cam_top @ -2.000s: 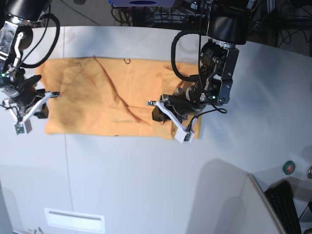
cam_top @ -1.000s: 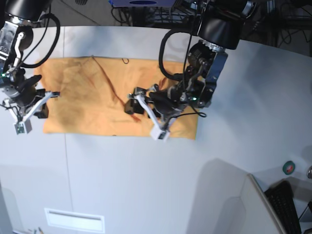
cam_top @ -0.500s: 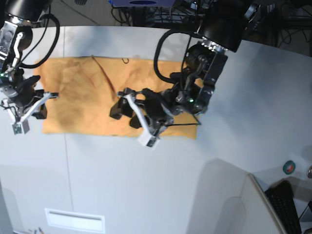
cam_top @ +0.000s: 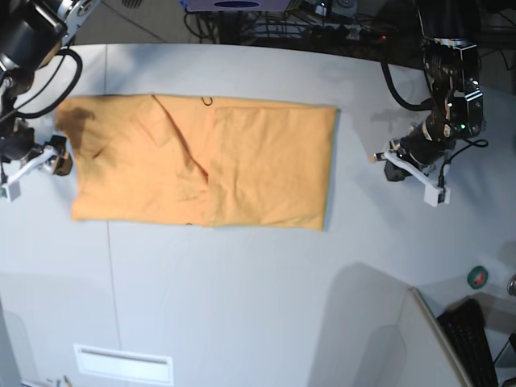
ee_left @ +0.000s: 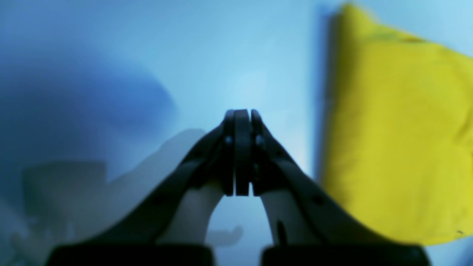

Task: Layout the t-shirt on the table in an organized manner, then fold the t-shirt properly
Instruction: 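Release the folded end and lift the left gripper away, then grasp the folded shirt edges with both grippers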

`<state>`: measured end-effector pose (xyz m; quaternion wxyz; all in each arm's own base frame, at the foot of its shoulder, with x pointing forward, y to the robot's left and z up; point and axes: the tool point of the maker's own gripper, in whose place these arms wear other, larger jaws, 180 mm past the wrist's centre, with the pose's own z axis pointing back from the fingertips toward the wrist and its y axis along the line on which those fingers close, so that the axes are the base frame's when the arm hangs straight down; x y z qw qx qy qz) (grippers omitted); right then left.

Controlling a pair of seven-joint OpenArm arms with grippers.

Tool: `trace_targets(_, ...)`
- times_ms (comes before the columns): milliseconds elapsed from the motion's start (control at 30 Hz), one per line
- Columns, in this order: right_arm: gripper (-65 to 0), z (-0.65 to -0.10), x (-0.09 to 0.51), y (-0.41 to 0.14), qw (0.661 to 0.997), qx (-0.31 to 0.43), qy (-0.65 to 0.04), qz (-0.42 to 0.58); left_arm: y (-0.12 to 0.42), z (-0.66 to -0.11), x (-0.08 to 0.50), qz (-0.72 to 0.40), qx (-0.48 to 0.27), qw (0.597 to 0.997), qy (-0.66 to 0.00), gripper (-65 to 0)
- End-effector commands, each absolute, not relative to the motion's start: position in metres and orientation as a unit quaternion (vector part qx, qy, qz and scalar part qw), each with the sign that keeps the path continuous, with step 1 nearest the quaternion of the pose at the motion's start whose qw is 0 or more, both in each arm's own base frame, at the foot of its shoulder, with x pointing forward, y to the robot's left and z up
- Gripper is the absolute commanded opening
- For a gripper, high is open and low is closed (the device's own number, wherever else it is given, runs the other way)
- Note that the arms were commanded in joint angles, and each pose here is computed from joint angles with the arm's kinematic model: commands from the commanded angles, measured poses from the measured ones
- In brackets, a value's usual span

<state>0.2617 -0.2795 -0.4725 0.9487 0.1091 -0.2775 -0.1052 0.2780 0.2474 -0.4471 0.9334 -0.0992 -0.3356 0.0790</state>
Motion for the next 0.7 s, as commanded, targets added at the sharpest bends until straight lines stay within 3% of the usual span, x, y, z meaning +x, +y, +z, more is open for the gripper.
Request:
trace_targets(0,-21.8,-0.465,0.276,-0.285,0.942,0.117,-0.296,-0.106,0.252,-0.438,0.289,0.081,-0.103,0.926,-0.355,-65.0)
trace_targets(200,-21.8,-0.493,0.263,-0.281,0.949,0.148,-0.247,-0.126,0.252,-0.447,0.292,0.089,-0.106,0.923,-0.358,-65.0)
trace_targets(500,-21.8,-0.492,0.251,-0.256,0.944,0.216,-0.206,-0.141,0.187,-0.488,0.289,0.030,-0.147,0.921,-0.360,-65.0)
trace_targets(667,-21.8,-0.494,0.251,-0.249,0.946,0.222,-0.197,-0.129,0.178,-0.497,0.293,0.022,-0.151,0.923,-0.352,-65.0)
